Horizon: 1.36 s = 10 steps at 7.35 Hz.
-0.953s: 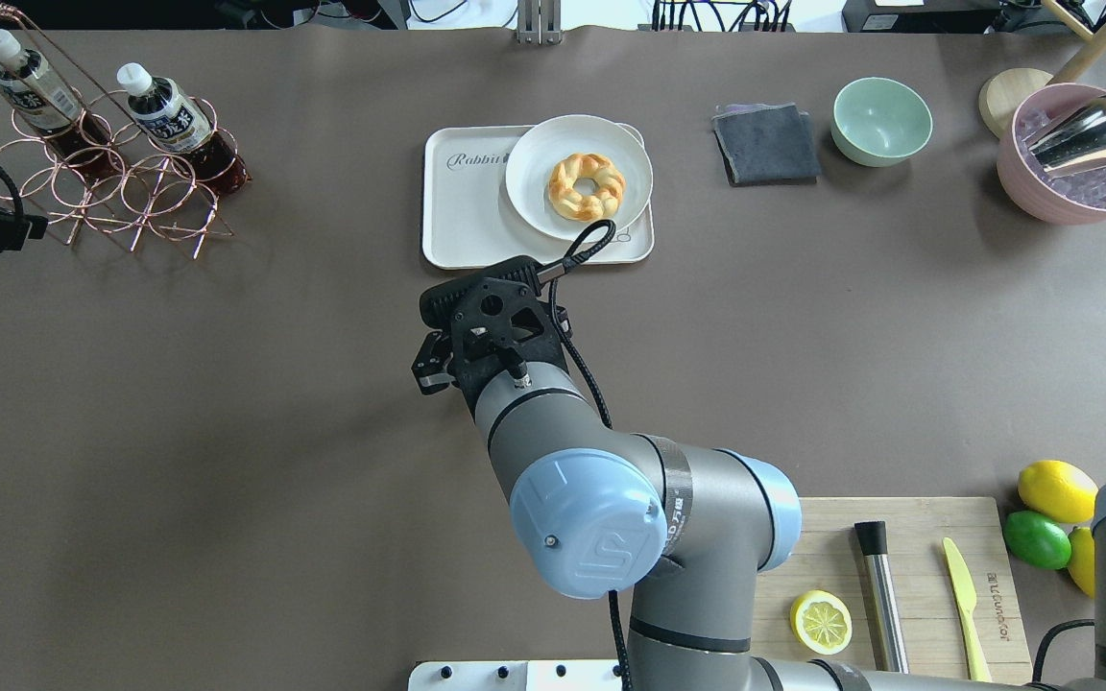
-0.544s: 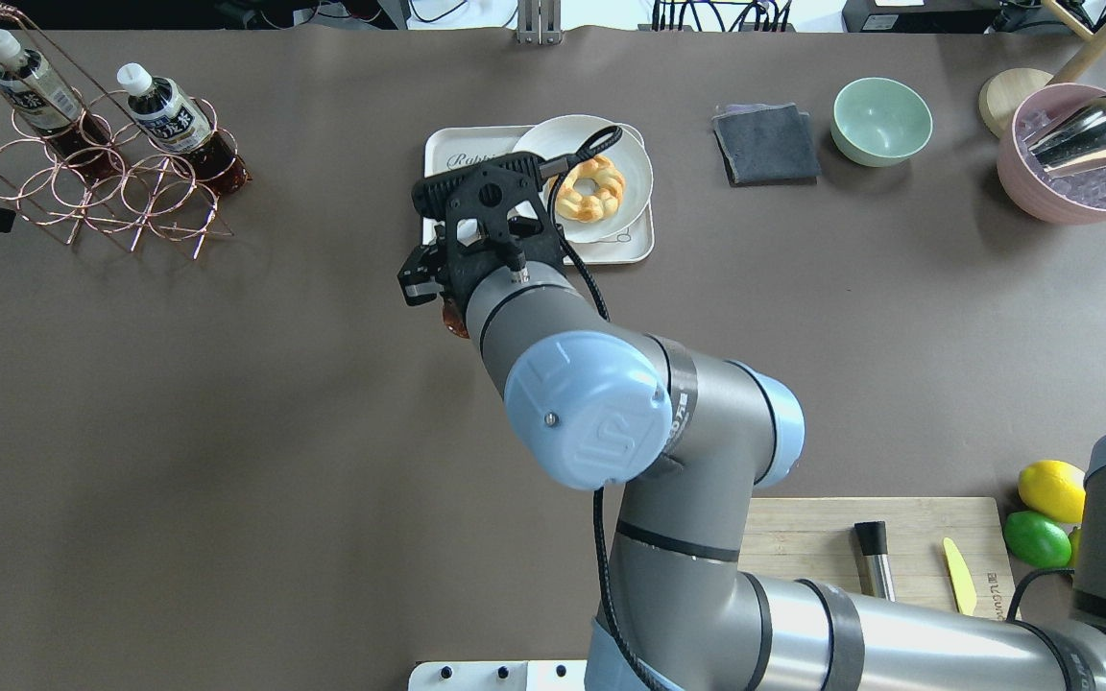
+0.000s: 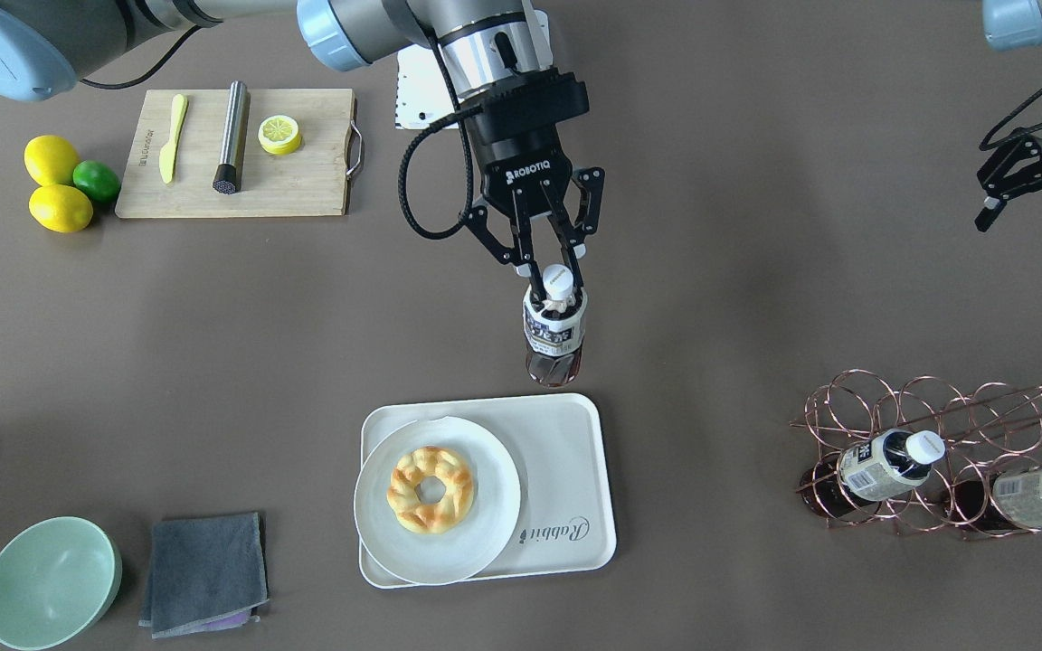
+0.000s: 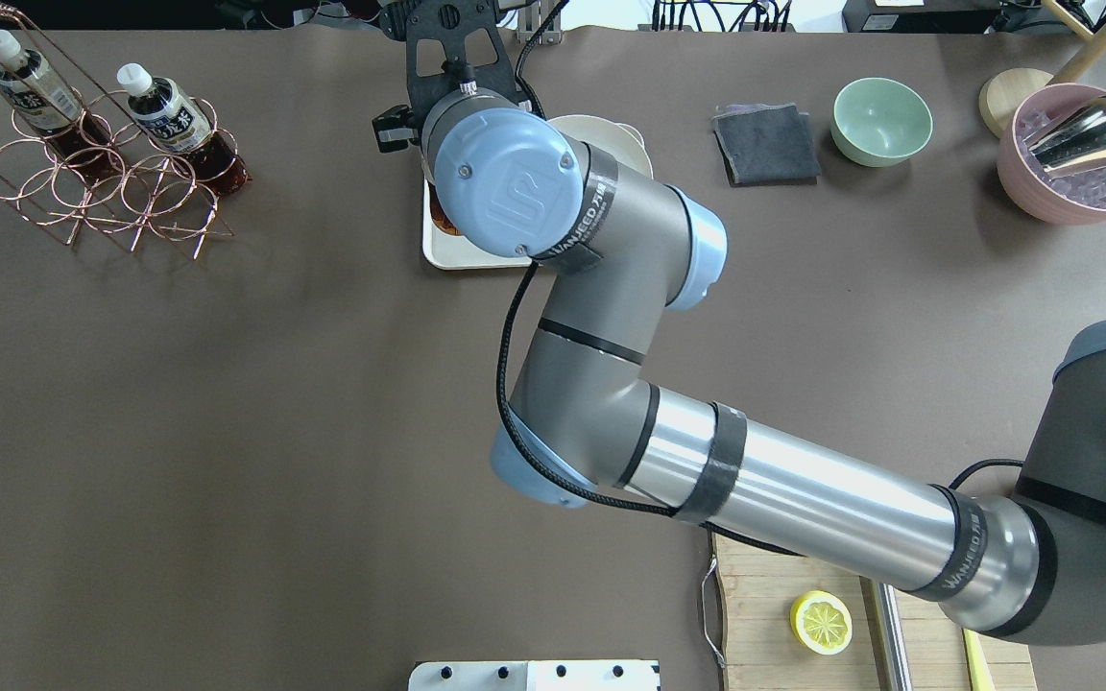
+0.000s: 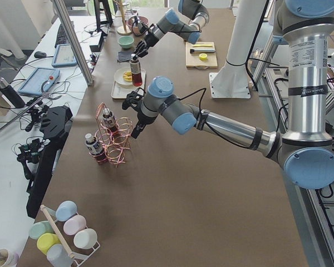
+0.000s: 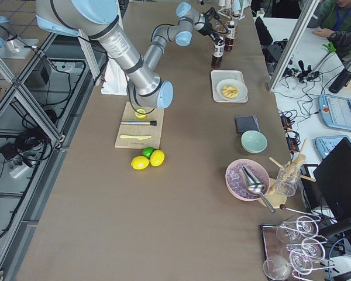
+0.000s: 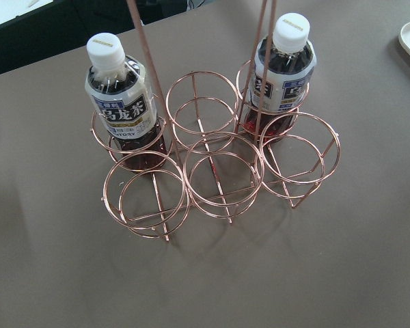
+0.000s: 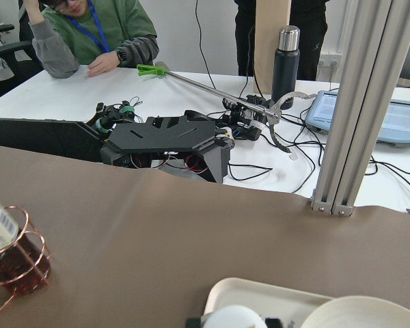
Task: Place tea on tray
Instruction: 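Carry the tea bottle with the right gripper onto the white tray beside the plate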
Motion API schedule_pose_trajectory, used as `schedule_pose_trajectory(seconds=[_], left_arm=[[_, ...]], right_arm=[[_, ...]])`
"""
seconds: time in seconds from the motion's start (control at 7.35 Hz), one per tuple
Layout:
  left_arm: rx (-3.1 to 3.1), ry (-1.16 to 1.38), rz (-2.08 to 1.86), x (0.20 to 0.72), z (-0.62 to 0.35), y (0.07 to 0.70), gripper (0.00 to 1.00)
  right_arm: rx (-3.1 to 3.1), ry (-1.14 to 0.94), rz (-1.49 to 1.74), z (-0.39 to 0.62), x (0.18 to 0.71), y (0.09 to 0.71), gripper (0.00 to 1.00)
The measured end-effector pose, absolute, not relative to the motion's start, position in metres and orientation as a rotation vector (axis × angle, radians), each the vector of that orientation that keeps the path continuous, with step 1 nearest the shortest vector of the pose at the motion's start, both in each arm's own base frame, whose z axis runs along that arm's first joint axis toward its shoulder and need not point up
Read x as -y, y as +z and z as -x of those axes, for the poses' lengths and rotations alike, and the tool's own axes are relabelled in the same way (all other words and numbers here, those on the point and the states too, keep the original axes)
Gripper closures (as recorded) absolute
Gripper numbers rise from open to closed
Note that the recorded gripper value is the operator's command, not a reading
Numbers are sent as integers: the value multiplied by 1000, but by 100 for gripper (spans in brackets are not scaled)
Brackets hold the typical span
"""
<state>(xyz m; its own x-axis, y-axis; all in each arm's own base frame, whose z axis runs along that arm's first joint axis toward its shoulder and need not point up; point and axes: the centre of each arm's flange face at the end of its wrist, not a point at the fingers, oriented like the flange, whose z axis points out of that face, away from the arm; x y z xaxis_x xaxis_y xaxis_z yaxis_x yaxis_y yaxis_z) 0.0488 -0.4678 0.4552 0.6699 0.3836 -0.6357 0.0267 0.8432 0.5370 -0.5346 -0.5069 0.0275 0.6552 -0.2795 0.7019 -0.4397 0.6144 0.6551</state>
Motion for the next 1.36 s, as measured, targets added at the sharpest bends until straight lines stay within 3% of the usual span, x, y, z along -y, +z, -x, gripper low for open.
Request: schedule_pose_trajectory(seconds=[0.41, 0.82, 0.95, 1.09, 1.36], left_arm=[[-828, 210, -546, 469, -38, 459, 0], [-827, 211, -547, 475, -40, 459, 0], [-828, 211, -548, 476, -40, 458, 0], [-828, 211, -548, 476, -40, 458, 0], [-828, 211, -549, 476, -40, 458, 0]], right_arm=[[841, 133, -927, 574, 577, 44, 100], [813, 124, -909, 583, 588, 70, 100], [813, 122, -908, 584, 587, 75, 79], [815, 119, -908, 585, 585, 78, 1], [819, 117, -910, 588, 581, 82, 0]])
